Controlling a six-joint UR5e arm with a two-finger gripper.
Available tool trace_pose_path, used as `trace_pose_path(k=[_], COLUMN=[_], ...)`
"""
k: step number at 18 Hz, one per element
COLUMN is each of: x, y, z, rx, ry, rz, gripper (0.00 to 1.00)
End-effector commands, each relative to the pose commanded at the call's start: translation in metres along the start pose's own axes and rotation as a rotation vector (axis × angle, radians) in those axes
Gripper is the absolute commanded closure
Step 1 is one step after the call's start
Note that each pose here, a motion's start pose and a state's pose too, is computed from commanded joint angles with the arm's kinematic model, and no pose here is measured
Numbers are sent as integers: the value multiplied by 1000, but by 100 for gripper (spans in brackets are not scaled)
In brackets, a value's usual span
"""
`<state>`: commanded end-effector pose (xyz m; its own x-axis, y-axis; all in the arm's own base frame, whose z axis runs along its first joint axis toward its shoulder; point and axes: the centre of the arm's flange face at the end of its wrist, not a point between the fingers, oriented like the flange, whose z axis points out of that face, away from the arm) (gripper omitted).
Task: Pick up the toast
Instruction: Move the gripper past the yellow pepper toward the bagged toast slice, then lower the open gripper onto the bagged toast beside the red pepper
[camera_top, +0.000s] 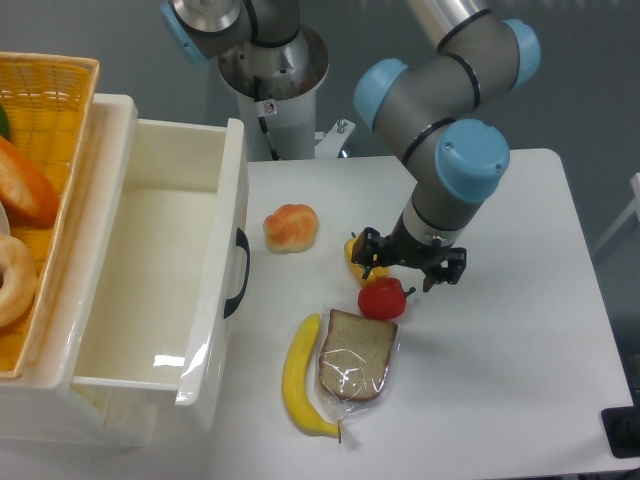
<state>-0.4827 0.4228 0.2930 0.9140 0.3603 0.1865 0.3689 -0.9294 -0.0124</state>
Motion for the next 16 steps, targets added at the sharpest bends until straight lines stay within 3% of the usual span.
trace_pose_path(k=[6,8,16], x=[-23,-29,-18], y=[-7,-20,-45], z=[25,30,58], rx=[-18,24,30], ry=[22,34,69], rz=[-15,-10,23], gripper=[0,0,0])
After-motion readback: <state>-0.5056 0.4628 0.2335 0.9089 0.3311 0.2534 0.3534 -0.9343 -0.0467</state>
